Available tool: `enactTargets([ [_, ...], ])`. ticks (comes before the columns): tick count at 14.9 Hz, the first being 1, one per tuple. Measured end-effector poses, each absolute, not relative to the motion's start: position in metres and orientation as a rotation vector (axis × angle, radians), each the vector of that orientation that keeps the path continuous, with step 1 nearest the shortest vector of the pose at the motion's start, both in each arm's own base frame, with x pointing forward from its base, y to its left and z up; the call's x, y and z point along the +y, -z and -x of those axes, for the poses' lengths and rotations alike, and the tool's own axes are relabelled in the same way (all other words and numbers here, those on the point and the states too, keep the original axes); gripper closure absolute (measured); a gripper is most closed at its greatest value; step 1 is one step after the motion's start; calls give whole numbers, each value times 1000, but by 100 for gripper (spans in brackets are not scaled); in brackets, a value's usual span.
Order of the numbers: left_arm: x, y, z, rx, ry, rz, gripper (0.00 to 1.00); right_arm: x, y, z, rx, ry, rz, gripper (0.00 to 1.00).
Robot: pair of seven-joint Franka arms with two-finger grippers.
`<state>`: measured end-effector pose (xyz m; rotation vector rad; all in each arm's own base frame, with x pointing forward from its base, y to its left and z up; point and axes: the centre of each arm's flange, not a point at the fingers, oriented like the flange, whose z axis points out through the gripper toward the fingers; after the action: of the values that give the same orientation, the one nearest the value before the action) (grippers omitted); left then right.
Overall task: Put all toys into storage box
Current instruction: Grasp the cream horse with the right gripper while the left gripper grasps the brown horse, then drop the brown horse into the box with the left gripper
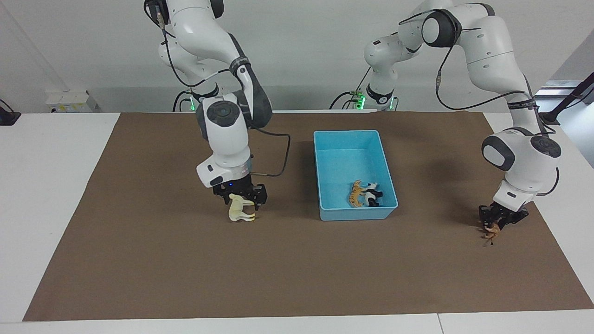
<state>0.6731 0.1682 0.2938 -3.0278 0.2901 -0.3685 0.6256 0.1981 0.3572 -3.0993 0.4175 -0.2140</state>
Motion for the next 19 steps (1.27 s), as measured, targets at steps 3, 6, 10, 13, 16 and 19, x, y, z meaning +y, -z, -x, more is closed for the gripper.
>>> enactTargets([
  [3, 166, -295, -673, 276, 371, 3032, 68, 191, -322, -609, 367, 162, 3126, 0],
  [6, 163, -300, -676, 208, 334, 3058, 68, 188, -315, -606, 218, 146, 3150, 0],
  [10, 114, -382, -693, 48, 278, 3107, 68, 179, -305, -606, 195, 182, 3145, 0],
  [13, 38, -457, -681, -113, 266, 3131, 68, 182, -297, -605, 186, 184, 3146, 0],
  [16, -51, -497, -656, -280, 208, 3146, 68, 184, -285, -606, 179, 218, 3139, 0],
  [19, -151, -476, -620, -361, 96, 3141, 68, 185, -279, -606, 185, 237, 3133, 15],
])
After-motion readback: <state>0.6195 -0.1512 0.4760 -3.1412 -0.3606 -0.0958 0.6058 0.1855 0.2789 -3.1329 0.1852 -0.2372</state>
